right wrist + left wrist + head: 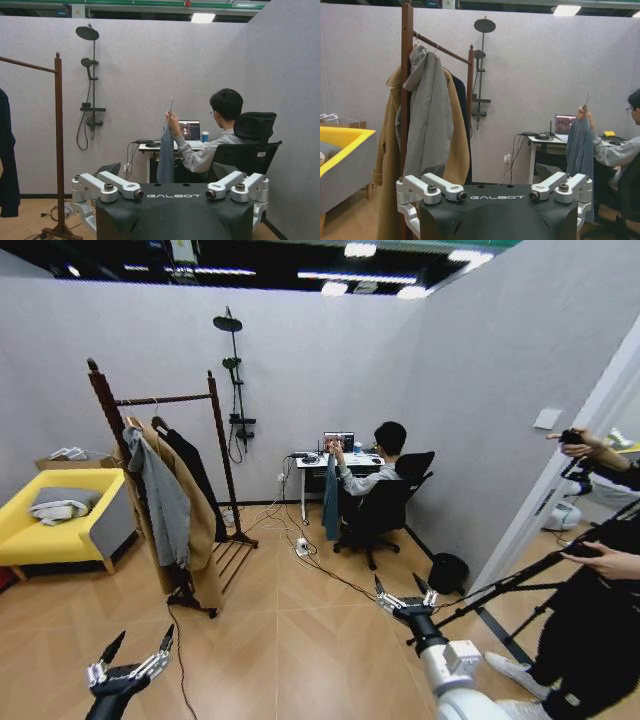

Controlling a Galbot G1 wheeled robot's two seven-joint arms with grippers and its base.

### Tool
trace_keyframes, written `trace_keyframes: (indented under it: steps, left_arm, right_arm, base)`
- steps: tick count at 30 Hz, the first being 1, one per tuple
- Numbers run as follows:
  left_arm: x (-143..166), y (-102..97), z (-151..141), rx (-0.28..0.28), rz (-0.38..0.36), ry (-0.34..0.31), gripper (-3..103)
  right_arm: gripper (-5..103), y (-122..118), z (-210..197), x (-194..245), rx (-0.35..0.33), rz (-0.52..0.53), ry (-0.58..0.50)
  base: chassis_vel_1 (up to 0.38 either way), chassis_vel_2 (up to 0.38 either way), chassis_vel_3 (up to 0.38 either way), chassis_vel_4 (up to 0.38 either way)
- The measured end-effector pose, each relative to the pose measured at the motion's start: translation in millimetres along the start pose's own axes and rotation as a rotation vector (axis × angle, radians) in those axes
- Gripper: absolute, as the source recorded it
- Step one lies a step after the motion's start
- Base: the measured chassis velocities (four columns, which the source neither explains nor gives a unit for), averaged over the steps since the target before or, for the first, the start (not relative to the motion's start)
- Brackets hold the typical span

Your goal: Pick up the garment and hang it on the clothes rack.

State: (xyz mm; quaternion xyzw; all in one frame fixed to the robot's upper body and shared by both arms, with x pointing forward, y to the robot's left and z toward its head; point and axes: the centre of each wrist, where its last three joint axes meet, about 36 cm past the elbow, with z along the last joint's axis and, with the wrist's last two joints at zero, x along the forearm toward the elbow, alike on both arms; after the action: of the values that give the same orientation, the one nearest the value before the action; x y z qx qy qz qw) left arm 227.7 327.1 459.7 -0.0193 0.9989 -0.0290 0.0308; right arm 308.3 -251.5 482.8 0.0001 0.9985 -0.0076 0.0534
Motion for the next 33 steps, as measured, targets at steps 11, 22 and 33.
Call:
trace_keyframes:
  steps: [11,22,33]
  left_arm:
    - [0.0,0.0,0.0,0.000,0.000,0.000,100]
    - [0.0,0.0,0.0,0.000,0.000,0.000,100]
    - [0.0,0.0,0.0,0.000,0.000,0.000,100]
  right_arm:
    - [100,0.2,3.1,2.1,0.002,-0.039,-0.007]
    - [100,-0.7,3.4,3.3,0.003,-0.038,-0.010]
    - [100,-1.1,5.2,6.0,0.002,-0.037,-0.011]
  base:
    - [-0.044,0.032,0.046,-0.042]
    - [-0.201,0.210,0.193,-0.204]
    - [-0.307,0.316,0.319,-0.313]
